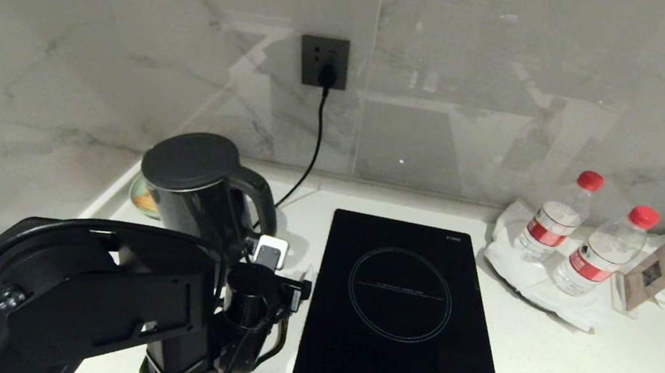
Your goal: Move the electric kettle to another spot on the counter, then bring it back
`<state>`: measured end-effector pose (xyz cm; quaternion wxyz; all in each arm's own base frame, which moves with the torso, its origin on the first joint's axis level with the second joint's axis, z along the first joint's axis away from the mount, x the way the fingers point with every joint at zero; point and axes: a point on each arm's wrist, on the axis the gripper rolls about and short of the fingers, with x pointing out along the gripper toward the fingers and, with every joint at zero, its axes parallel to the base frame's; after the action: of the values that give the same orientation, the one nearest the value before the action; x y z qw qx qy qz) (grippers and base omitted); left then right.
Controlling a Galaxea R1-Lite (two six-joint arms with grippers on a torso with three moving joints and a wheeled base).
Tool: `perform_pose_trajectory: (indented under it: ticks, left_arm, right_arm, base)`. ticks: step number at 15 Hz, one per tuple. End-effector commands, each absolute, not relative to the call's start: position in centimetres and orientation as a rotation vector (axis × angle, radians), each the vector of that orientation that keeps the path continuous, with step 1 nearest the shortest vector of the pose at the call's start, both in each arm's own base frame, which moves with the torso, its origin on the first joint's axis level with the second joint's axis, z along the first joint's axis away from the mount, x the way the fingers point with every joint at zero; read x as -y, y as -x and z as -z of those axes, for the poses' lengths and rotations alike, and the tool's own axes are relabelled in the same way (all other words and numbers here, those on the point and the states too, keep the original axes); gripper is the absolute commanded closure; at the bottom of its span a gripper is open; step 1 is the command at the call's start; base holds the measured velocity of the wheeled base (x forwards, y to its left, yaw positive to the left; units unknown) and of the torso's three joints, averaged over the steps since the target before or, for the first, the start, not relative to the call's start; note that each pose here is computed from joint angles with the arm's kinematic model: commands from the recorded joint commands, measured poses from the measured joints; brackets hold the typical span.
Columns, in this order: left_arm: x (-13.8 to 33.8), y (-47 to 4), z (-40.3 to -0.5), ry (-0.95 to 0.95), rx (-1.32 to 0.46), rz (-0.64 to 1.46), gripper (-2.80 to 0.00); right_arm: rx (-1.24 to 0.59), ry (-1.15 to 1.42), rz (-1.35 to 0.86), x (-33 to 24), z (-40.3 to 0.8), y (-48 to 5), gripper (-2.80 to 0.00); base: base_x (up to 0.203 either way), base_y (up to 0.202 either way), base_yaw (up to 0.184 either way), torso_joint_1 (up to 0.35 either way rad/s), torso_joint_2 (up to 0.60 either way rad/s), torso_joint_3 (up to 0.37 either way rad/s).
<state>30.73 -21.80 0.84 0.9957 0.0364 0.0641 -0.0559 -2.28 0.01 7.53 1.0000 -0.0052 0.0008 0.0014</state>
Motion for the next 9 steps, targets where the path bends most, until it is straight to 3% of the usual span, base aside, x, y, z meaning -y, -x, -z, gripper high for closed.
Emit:
perform_pose_trajectory:
  ticks: [1,9]
  left_arm:
    - [21.7,-30.3,-1.4,-0.065,-0.116,0.115,-2.80]
    - [21.8,-28.6,-0.5,-0.097,-0.164,0.143,-2.80]
  right_arm:
    - [-0.002,0.011,-0.003,0.0,-7.5,2.3,0.00]
    - [-0.002,0.011,-0.003,0.0,-7.5,2.3,0.00]
  base:
    - [0.000,0.000,0.000,0.000,0.00,0.000]
    - [0.000,0.000,0.000,0.000,0.00,0.000]
